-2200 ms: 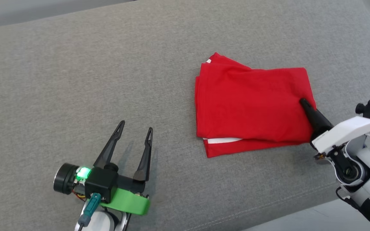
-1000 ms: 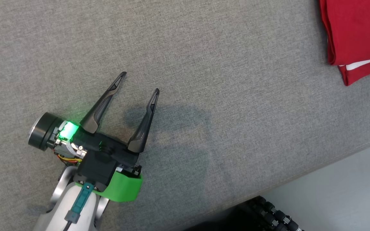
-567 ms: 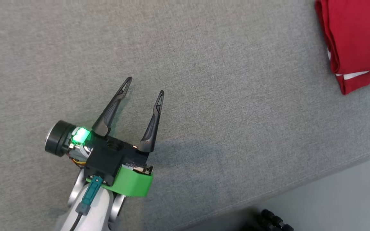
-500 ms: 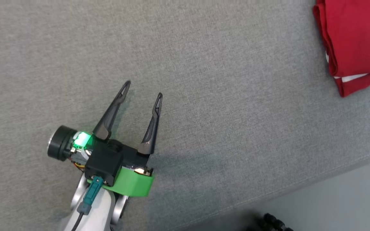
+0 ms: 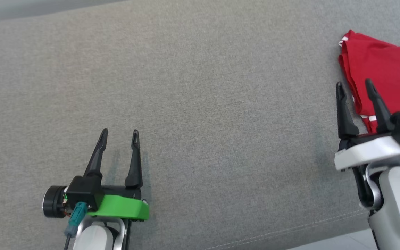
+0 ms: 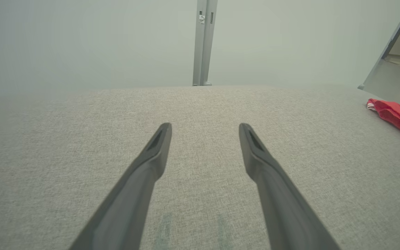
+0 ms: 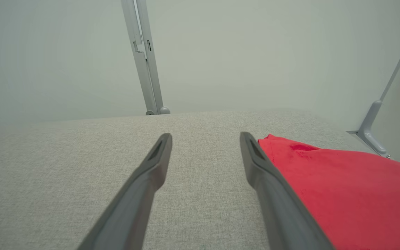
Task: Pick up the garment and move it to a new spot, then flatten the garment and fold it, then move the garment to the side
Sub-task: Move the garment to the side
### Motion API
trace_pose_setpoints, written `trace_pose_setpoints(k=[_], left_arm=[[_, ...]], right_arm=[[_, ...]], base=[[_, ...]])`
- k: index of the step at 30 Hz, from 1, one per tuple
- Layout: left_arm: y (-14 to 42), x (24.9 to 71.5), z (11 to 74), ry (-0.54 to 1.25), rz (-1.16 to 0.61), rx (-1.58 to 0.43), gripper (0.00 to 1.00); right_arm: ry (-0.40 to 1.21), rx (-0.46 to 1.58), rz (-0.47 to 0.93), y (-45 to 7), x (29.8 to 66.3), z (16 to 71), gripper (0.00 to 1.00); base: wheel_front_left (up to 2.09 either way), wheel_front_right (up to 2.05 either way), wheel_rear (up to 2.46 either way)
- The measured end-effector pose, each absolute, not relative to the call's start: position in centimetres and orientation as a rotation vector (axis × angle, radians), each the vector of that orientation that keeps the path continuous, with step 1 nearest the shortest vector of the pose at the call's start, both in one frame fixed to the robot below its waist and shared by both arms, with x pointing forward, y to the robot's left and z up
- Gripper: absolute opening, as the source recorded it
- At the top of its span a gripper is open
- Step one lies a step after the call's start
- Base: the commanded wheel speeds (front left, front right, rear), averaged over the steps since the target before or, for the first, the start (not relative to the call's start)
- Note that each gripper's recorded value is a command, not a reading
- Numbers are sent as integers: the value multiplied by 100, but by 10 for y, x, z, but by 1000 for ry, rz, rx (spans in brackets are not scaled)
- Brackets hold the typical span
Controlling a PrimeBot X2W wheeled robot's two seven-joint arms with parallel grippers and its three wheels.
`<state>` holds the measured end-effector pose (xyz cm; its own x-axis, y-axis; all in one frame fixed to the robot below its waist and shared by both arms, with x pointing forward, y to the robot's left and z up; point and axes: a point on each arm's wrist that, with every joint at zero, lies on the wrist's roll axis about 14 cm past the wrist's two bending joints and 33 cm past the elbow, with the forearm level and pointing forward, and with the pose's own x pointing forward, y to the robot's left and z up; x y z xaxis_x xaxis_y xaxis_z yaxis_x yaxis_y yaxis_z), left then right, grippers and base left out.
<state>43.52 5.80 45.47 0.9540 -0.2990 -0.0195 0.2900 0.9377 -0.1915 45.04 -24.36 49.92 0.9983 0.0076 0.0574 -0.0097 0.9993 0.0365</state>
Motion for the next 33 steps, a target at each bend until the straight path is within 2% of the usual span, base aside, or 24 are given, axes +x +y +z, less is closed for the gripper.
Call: trace_pose_setpoints(k=[6, 14, 23, 33], left_arm=[[97, 412, 486, -21, -183, -190, 100], [119, 369, 529, -145, -140, -142, 100], [137, 328, 516, -110, -86, -104, 100], [140, 318, 513, -106, -76, -99, 100]], right_arm=[[-150, 52, 29, -218, 417, 528, 100], [-191, 31, 82, -187, 372, 541, 100], [-182, 43, 119, -167, 340, 537, 100], [-181, 56, 129, -160, 325, 535, 100]], base=[[0, 0, 0], [0, 0, 0], [0, 0, 0], [0, 0, 0]])
